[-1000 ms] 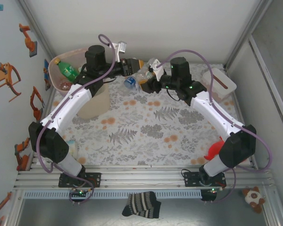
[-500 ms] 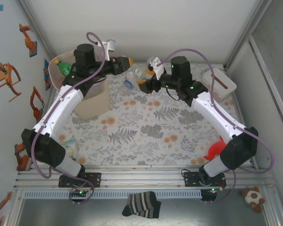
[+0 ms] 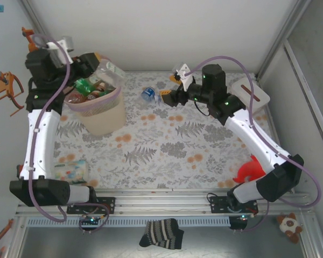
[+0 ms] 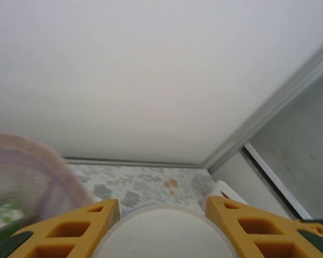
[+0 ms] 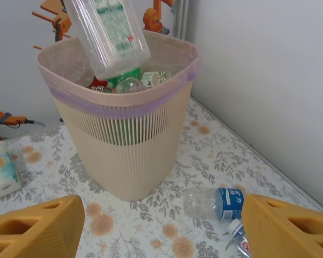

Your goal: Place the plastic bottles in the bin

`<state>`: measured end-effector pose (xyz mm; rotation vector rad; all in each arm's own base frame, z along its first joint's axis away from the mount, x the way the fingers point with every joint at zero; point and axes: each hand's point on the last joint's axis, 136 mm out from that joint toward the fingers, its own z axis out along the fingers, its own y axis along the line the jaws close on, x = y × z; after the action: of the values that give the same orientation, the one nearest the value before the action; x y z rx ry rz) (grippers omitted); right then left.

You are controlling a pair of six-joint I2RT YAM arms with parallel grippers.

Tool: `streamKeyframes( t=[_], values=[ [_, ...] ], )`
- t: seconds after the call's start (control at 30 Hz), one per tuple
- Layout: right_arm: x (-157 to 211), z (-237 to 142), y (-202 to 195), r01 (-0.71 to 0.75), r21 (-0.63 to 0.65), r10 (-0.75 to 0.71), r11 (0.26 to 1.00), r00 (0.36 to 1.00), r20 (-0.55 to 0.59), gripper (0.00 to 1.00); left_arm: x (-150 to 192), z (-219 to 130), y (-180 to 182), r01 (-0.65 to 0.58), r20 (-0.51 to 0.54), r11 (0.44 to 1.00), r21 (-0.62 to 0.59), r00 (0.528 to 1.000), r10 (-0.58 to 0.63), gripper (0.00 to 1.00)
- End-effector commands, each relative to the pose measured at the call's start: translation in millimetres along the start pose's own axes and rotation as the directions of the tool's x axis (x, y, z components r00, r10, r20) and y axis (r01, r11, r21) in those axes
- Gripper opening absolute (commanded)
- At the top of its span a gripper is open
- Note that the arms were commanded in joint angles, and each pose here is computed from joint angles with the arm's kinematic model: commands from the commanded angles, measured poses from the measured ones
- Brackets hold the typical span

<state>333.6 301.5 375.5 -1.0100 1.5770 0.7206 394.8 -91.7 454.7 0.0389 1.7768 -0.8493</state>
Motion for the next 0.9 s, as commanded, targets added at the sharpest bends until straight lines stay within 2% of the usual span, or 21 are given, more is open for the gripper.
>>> streamKeyframes(
  t=[0.0,0.13,0.23,0.5,0.7,0.87],
  values=[
    [5,-3,0,-0.002,0.006,0.002,1.0,1.0,-0.015,0.76,-13,-29,21,0.057,0.066,0.996,-0.072,0.996,-0.053,0.33],
    [5,-3,2,-0.003,0.0,0.003,1.0,1.0,-0.015,0.76,-20,-48,57,0.138,0.115,0.98,-0.145,0.986,-0.122,0.33],
    [6,-4,2,0.005,0.003,-0.005,1.0,1.0,-0.019,0.76,-17,-50,76,0.192,0.121,0.97,-0.151,0.977,-0.174,0.33],
    [15,-6,5,0.004,-0.002,-0.004,1.0,0.999,-0.041,0.76,15,-31,119,0.28,0.059,0.946,-0.166,0.96,-0.274,0.35],
    [19,-6,6,0.0,-0.008,0.0,1.0,0.999,-0.051,0.75,16,-21,141,0.327,0.156,0.932,-0.158,0.94,-0.304,0.35],
    [19,-9,9,0.007,-0.01,-0.008,1.0,0.999,-0.051,0.75,23,1,149,0.335,0.144,0.928,-0.165,0.939,-0.313,0.39]
  ],
)
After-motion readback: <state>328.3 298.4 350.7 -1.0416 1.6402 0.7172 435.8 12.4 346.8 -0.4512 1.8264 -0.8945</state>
